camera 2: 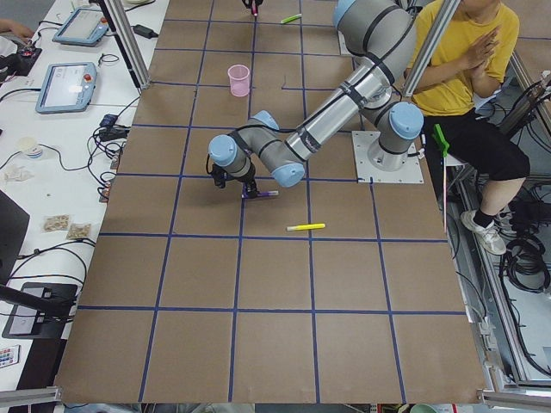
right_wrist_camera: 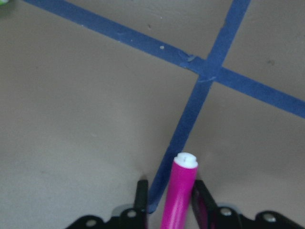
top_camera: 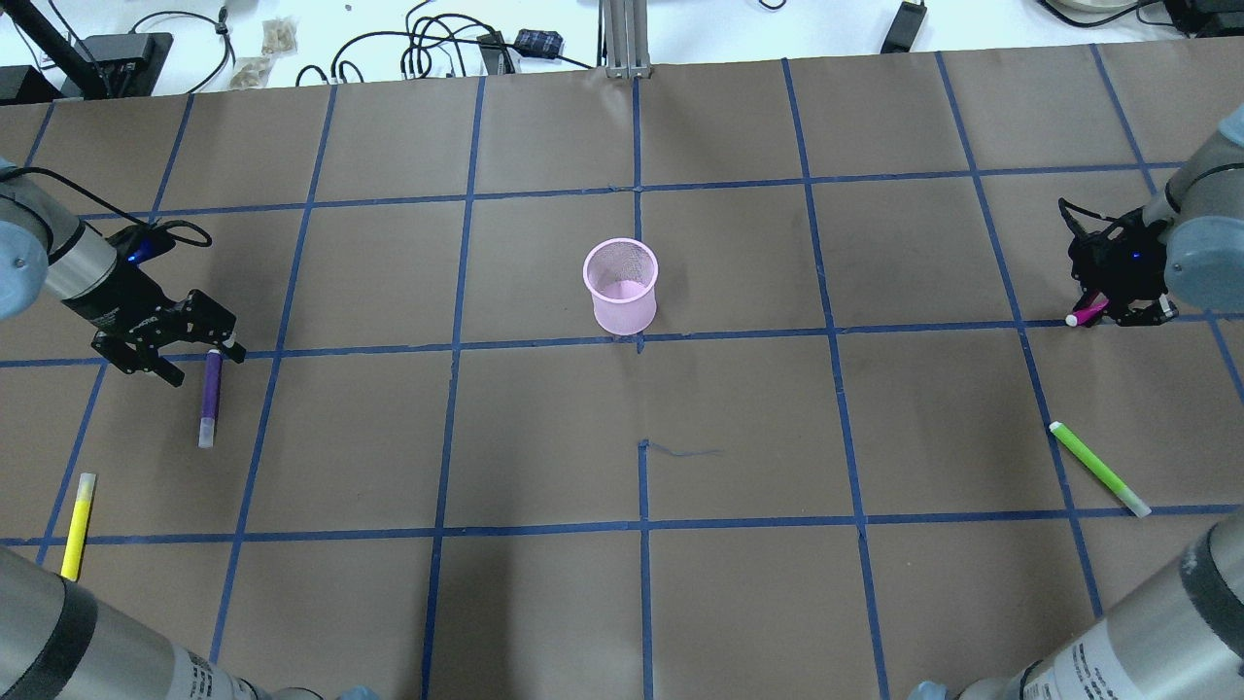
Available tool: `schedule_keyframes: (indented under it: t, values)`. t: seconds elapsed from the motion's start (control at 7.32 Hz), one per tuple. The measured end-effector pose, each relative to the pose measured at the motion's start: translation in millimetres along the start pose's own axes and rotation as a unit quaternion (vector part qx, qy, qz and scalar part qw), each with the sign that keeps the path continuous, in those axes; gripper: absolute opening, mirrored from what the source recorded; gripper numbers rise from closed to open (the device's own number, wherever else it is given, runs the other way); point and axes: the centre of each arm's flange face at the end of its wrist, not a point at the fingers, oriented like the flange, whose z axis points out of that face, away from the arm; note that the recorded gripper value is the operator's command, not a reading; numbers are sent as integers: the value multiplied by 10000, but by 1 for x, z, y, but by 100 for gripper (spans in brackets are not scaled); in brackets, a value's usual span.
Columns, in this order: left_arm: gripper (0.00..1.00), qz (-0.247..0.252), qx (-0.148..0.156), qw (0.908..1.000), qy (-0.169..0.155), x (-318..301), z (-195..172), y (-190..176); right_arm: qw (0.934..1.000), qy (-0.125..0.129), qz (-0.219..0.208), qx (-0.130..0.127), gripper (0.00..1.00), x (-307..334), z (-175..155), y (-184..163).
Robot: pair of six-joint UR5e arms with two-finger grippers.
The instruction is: Insert purple and pink pens into pink cup
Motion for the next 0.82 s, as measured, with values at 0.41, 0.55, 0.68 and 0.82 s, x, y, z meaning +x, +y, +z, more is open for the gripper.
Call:
schedule_keyframes:
  t: [0.41, 0.55, 0.68, 0.82]
  values:
    - [92, 1, 38, 10000, 1, -7, 8, -7, 10000, 49, 47, -62, 0, 1, -5, 2]
    - [88, 12, 70, 10000, -1, -9, 12, -10, 9999, 99, 56, -117, 0, 1, -14, 3]
    - [79, 19, 88, 10000, 5, -12, 16, -14, 9997, 174, 74, -179, 0, 1, -28, 1]
    - [71, 23, 85, 10000, 17, -14, 20, -16, 9994, 233, 117, -205, 0, 2, -45, -6]
